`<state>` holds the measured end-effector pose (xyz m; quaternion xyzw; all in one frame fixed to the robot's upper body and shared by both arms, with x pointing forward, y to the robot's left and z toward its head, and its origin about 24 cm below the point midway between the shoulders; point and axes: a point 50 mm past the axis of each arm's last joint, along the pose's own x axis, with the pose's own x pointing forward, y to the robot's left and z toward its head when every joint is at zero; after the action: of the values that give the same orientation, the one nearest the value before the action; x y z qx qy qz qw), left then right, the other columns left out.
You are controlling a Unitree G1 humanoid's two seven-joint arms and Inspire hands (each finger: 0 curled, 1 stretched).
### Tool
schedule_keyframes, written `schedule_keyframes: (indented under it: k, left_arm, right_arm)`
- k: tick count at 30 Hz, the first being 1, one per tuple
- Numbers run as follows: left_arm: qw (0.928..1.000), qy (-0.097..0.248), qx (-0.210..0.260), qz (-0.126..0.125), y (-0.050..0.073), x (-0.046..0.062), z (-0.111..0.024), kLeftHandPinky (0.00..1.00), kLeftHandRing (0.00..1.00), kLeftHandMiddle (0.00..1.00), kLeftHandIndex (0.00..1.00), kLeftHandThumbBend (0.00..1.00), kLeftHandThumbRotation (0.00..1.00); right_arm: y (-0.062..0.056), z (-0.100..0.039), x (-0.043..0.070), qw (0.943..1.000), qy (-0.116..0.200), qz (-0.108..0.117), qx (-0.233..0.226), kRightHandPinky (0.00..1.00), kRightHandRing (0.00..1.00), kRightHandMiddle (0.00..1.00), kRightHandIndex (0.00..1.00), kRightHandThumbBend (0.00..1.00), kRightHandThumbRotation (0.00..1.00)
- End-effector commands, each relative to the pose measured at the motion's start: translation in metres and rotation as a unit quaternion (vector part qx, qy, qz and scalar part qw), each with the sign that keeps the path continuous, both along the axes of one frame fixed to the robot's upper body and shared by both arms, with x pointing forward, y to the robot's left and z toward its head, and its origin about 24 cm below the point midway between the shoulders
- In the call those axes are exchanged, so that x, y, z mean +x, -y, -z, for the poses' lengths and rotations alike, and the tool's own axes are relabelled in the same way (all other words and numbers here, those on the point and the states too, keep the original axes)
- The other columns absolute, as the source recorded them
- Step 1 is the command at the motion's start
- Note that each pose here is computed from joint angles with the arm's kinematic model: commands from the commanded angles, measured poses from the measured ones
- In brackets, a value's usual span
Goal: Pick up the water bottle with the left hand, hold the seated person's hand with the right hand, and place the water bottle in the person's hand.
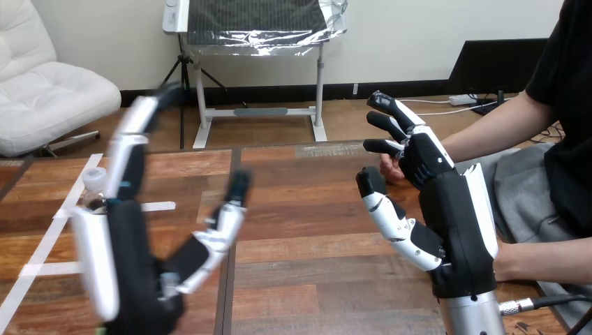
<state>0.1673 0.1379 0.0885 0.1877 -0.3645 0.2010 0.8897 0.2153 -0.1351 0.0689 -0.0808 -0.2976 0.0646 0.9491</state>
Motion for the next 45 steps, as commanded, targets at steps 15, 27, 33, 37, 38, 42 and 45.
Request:
schedule_keyframes:
  k: [15,27,33,37,38,42,45]
  left_arm:
    - [0.9817,0.006,0.046,-0.185,-0.041,-0.009,-0.008,0.94,0.92,0.89,0.86,0.64,0.16]
    - [0.9617,-0.020,0.108,-0.251,-0.066,-0.008,-0.006,0.97,0.95,0.93,0.91,0.66,0.30]
    - [0.9533,-0.040,0.128,-0.271,-0.077,-0.006,-0.003,0.96,0.94,0.93,0.91,0.68,0.36]
    - [0.9431,-0.068,0.147,-0.290,-0.085,-0.004,0.001,0.94,0.94,0.93,0.92,0.69,0.42]
    - [0.9416,-0.074,0.149,-0.292,-0.086,-0.004,0.002,0.94,0.94,0.93,0.92,0.69,0.44]
    - [0.9375,-0.093,0.159,-0.295,-0.091,-0.001,0.004,0.92,0.93,0.93,0.91,0.71,0.50]
    - [0.9334,-0.105,0.172,-0.297,-0.096,0.001,0.006,0.91,0.93,0.93,0.91,0.72,0.53]
  right_arm:
    - [-0.003,-0.014,0.010,0.9993,0.035,-0.010,0.012,0.75,0.87,0.91,0.85,0.34,0.27]
    - [-0.002,-0.015,0.011,0.9993,0.036,-0.007,0.006,0.76,0.86,0.91,0.85,0.35,0.26]
    - [-0.003,-0.015,0.012,0.9993,0.035,-0.007,0.009,0.75,0.87,0.91,0.85,0.36,0.26]
    - [-0.003,-0.016,0.013,0.9994,0.034,-0.007,0.009,0.75,0.87,0.91,0.85,0.36,0.26]
    - [-0.003,-0.016,0.013,0.9994,0.034,-0.007,0.008,0.75,0.86,0.91,0.85,0.36,0.26]
    - [-0.004,-0.016,0.013,0.9993,0.035,-0.008,0.009,0.75,0.86,0.91,0.85,0.36,0.27]
    - [-0.004,-0.016,0.014,0.9993,0.037,-0.009,0.007,0.75,0.86,0.91,0.85,0.36,0.27]
